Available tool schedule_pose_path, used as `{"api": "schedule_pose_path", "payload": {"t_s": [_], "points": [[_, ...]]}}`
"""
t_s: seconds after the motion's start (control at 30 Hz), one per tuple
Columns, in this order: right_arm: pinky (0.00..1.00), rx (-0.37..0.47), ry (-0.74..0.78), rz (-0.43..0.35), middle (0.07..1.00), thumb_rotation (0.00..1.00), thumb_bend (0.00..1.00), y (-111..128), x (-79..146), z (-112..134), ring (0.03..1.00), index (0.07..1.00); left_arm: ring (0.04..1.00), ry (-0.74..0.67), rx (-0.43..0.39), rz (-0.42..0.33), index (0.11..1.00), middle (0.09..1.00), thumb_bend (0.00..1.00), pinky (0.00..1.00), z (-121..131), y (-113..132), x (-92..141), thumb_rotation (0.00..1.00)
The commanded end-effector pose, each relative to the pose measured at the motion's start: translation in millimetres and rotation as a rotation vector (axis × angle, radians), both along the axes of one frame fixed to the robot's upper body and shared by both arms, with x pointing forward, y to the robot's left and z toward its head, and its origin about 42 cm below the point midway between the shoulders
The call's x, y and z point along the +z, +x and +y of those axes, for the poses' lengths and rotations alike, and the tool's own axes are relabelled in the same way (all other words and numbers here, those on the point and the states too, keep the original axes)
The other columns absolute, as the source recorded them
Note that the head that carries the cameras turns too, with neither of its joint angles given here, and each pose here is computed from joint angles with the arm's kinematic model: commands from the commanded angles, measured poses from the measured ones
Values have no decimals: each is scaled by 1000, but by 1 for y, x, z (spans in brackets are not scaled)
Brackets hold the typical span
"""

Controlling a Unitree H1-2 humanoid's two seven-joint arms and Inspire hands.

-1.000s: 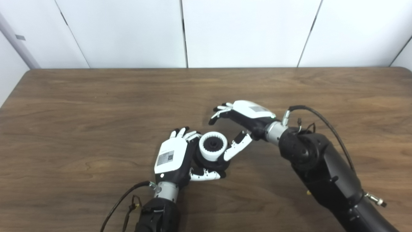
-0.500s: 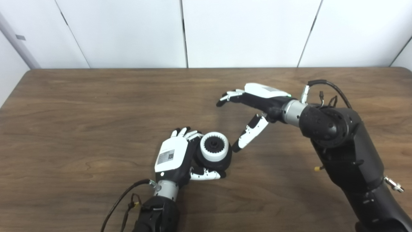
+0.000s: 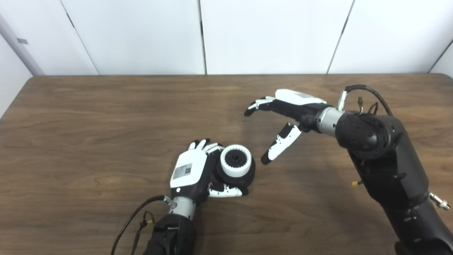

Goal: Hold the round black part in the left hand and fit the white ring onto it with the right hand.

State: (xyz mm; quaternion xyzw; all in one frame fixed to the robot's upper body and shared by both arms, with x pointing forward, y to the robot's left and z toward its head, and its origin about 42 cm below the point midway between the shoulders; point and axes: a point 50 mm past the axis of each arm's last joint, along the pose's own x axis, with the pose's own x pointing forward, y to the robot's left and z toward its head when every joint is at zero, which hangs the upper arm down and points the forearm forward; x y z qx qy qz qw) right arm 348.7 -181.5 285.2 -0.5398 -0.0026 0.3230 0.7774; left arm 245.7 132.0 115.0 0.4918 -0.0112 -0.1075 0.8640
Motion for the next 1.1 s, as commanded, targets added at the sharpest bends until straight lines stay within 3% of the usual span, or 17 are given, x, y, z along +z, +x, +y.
{"api": "schedule_pose_path", "payload": {"t_s": [0.0, 0.03, 0.1, 0.2, 0.6, 1.07], "points": [[1000, -2, 12, -101, 946, 356, 1000, 3, 28, -1, 1000, 846, 950, 70, -11, 159, 489, 829, 523, 1000, 6, -10, -31, 74], [1000, -4, 11, -104, 948, 358, 1000, 3, 29, -1, 1000, 847, 952, 74, -10, 167, 558, 834, 731, 1000, 7, -9, -30, 167], [1000, -7, 11, -108, 949, 357, 1000, 3, 31, -2, 1000, 848, 952, 93, -10, 180, 619, 840, 869, 1000, 7, -7, -29, 245], [1000, -10, 11, -108, 948, 359, 1000, 3, 31, -2, 1000, 845, 942, 124, -25, 197, 723, 848, 981, 1000, 8, -4, -27, 347], [983, -27, 50, -98, 945, 377, 1000, 5, 26, -1, 1000, 825, 928, 41, -42, 198, 925, 902, 1000, 999, 16, -1, -23, 446], [982, -46, 46, -102, 948, 414, 1000, 9, 19, -4, 1000, 841, 967, -30, -37, 105, 1000, 974, 1000, 1000, 20, 6, -15, 414]]}}
